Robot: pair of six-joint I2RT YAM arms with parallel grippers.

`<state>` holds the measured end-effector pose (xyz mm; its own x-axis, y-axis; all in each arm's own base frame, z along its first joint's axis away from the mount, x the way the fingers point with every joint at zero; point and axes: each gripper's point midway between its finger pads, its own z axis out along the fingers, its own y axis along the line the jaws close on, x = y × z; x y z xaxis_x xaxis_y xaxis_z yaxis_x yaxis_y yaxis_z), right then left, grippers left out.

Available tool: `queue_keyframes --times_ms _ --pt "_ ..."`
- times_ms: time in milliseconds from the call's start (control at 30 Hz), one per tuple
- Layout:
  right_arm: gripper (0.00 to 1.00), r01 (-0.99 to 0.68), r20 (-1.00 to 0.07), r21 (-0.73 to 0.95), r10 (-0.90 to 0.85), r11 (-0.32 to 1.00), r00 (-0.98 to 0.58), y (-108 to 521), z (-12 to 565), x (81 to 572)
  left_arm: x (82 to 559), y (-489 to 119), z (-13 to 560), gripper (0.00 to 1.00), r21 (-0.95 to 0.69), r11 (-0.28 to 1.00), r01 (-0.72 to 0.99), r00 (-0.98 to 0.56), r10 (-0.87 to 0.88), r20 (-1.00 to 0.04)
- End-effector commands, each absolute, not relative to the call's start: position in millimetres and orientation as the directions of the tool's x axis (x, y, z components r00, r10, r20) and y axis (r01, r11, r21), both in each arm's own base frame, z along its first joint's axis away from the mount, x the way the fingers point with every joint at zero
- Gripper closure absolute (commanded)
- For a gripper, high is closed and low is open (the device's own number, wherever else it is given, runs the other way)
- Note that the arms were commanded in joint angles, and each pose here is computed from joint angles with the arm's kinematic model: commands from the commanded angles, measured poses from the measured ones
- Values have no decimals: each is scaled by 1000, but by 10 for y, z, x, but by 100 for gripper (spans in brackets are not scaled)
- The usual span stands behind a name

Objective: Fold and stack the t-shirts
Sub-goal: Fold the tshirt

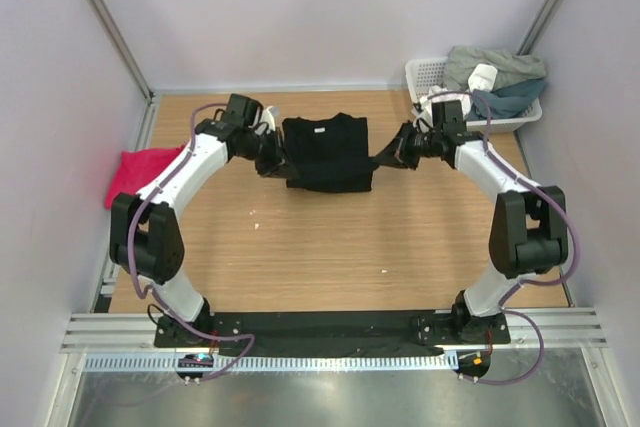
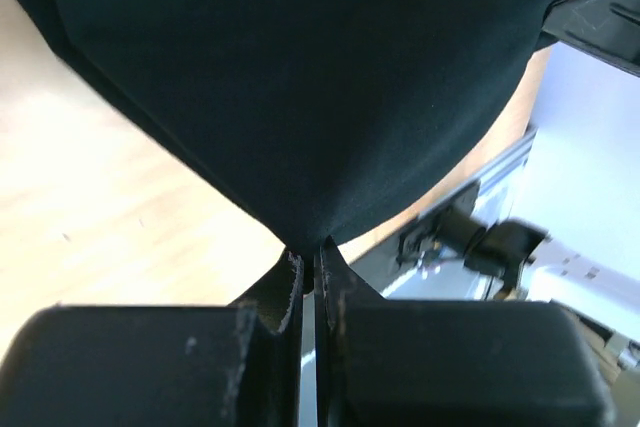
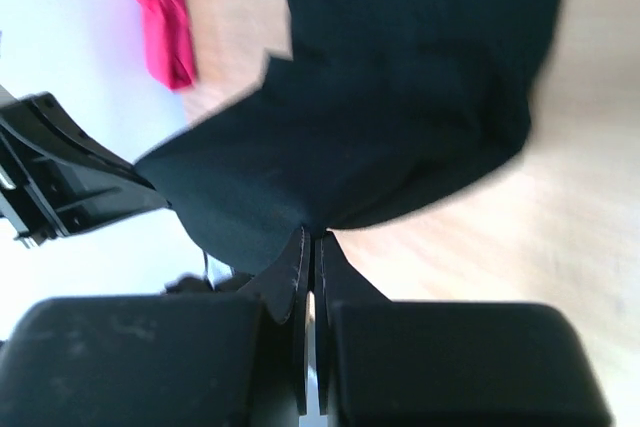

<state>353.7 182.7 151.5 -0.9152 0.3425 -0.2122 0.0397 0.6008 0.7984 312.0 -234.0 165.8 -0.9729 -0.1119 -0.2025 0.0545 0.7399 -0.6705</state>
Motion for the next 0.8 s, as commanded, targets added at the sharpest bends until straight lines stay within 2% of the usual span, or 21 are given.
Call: queue_keyframes --times_ms 0,133,233,300,333,400,433,500,533,767 --pt "99 -52 -310 824 372 564 -875 1900 1823 4098 3524 -2243 1794 100 -669 740 77 -953 -142 -267" --pt "99 -112 -369 829 385 548 -846 1976 1980 4608 3962 -2201 1817 100 -668 739 86 -938 -165 -303" --pt "99 -120 -375 835 396 537 -838 2029 1906 4929 4290 -2138 1640 100 -660 748 66 -932 -189 -308" --pt "99 -127 -380 837 398 532 -835 2065 1872 5068 4567 -2142 1684 100 -664 742 91 -915 -201 -350" --pt "98 -128 -380 838 399 530 -835 2099 1783 5206 4682 -2149 1492 100 -661 747 72 -923 -201 -329" --pt "98 -135 -385 837 396 530 -834 2141 1687 5343 4935 -2192 1577 100 -659 743 119 -898 -203 -391" --pt "99 -147 -396 837 397 528 -828 2167 1633 5475 5027 -2209 1402 100 -656 747 108 -904 -200 -377" --pt "99 -181 -426 834 401 521 -811 2209 1673 5648 5251 -2230 1448 100 -657 742 132 -880 -217 -422" --pt "99 -172 -419 834 398 524 -816 2233 1527 5712 5359 -2248 1398 100 -657 742 135 -874 -223 -432" --pt "99 -213 -465 821 404 529 -787 2275 1433 6002 5736 -2273 1250 100 -645 750 150 -830 -259 -495"
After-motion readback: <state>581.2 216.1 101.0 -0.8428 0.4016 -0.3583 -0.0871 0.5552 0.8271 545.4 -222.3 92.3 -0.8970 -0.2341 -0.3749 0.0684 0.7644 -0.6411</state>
